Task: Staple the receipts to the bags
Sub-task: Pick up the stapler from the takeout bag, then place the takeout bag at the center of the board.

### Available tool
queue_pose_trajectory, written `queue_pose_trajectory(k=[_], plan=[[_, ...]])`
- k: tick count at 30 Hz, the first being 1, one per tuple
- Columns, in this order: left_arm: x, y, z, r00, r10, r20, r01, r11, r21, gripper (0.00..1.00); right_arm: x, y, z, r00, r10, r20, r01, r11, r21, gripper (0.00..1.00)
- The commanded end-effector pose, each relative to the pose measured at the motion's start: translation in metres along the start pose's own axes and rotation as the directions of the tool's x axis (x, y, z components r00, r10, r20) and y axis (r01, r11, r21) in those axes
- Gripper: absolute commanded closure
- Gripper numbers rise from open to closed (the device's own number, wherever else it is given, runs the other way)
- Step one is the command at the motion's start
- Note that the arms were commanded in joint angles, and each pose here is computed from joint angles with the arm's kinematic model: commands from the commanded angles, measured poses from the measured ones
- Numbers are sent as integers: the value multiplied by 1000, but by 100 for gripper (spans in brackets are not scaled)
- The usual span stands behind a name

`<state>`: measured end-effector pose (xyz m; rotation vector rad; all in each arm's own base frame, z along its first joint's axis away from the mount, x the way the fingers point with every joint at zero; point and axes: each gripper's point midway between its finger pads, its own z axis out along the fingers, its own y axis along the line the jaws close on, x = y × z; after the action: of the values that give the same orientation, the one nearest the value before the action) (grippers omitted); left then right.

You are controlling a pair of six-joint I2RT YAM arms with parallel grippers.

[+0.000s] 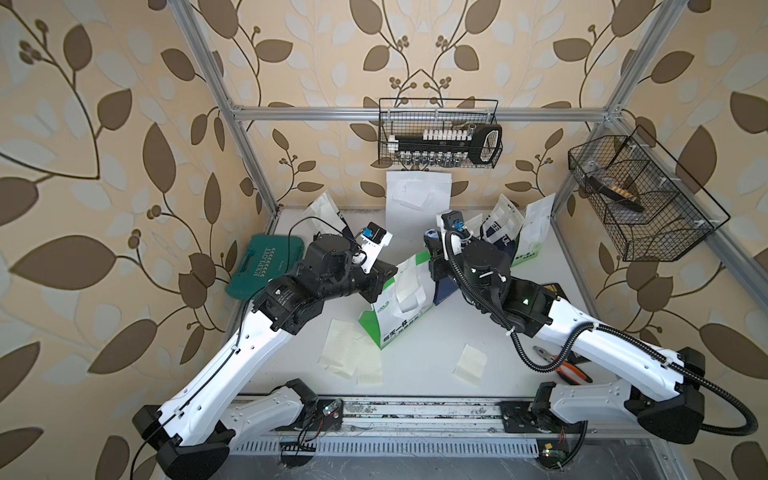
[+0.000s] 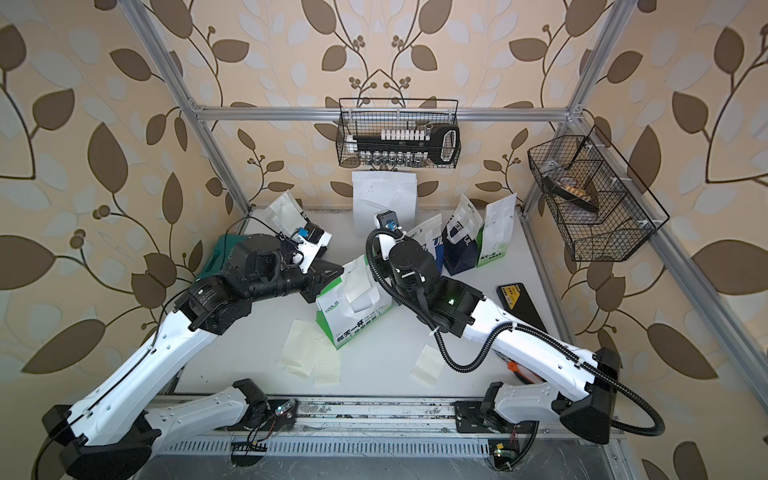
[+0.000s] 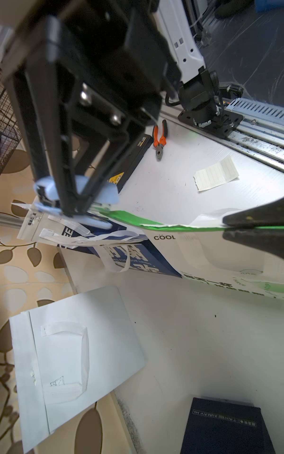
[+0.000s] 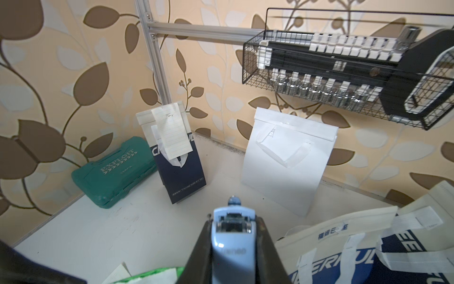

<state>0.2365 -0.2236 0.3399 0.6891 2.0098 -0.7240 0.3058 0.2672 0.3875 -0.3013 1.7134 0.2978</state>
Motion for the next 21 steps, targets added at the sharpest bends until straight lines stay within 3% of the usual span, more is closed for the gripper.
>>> queue_pose_trajectory(k=[1,14,21], plan=[[-14,8,-13,1000,-14,25,16,997,-77,100,-29,-18,-19,996,55,74,-57,998,23,100],[-22,68,-28,995,-49,82,72,952,-298,100,-15,-47,-45,993,97,73,-101,994,45,100],[-38,108,-5,981,-81,176,134,941,-310,100,-10,-61,-56,992,98,74,-104,992,73,100]])
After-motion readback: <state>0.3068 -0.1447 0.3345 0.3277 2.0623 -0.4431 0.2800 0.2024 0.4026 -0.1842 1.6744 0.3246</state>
